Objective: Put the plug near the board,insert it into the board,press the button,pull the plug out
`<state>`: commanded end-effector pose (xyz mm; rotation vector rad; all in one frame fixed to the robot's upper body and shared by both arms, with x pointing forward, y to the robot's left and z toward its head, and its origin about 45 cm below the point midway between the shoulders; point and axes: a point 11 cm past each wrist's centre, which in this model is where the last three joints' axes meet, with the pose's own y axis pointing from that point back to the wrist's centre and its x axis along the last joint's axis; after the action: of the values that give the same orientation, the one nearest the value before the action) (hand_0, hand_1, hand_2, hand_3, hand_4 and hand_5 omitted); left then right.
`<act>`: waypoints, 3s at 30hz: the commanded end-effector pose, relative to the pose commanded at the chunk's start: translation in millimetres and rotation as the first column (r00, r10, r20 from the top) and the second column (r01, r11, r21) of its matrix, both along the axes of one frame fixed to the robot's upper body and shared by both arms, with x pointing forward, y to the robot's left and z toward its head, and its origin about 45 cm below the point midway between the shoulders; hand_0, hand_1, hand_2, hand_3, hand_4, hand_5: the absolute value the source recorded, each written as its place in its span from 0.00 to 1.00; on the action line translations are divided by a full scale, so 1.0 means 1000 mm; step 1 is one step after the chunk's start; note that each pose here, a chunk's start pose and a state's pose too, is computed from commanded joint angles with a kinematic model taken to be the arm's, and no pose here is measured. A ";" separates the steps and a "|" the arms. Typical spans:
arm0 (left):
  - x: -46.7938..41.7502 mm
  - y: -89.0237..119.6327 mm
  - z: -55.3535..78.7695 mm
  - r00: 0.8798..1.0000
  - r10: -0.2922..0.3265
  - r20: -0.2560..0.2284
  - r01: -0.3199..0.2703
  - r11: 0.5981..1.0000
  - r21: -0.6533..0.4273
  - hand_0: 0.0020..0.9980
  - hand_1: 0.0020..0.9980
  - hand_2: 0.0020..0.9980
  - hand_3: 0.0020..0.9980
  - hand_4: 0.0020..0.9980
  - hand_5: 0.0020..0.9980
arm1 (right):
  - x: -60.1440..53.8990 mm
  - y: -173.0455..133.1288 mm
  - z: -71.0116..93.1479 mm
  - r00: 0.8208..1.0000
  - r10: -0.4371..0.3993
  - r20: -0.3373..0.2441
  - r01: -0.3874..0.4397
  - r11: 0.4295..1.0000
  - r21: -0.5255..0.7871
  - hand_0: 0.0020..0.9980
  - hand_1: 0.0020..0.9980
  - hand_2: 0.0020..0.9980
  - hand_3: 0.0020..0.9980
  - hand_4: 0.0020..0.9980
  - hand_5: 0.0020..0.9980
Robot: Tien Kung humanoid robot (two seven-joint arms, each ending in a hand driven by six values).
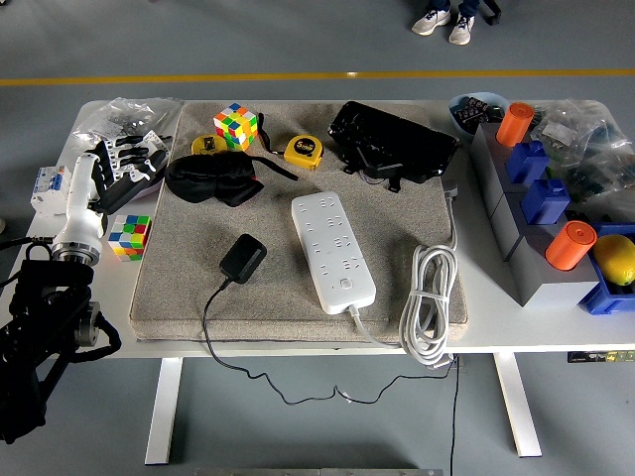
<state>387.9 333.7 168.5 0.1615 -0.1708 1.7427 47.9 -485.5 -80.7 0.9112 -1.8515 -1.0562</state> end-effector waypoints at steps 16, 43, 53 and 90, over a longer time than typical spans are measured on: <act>-0.0030 0.003 -0.002 1.000 0.007 0.004 -0.007 1.000 -0.023 0.44 0.57 0.57 0.59 0.88 0.36 | -0.004 0.000 -0.001 1.000 -0.005 -0.004 0.005 1.000 -0.001 0.67 0.69 0.68 0.58 1.00 0.57; -0.0070 0.044 0.009 0.991 0.130 0.038 -0.128 0.989 -0.069 0.43 0.57 0.57 0.59 0.86 0.35 | -0.006 0.001 -0.001 1.000 -0.010 -0.005 0.010 1.000 0.000 0.66 0.68 0.68 0.58 1.00 0.57; -0.0087 0.051 0.008 0.989 0.147 0.031 -0.145 0.987 -0.068 0.43 0.57 0.57 0.59 0.86 0.35 | -0.005 0.002 -0.002 1.000 -0.009 -0.004 0.009 1.000 0.004 0.66 0.68 0.68 0.58 1.00 0.57; -0.0155 0.064 0.008 0.981 0.191 0.031 -0.188 0.978 -0.089 0.43 0.57 0.58 0.59 0.85 0.37 | -0.008 0.002 -0.002 1.000 -0.009 -0.012 0.009 1.000 0.002 0.66 0.68 0.68 0.58 1.00 0.57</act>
<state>372.4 397.6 176.4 0.0826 -0.1111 1.9405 39.7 -483.8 -82.6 0.8969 -1.8466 -1.0669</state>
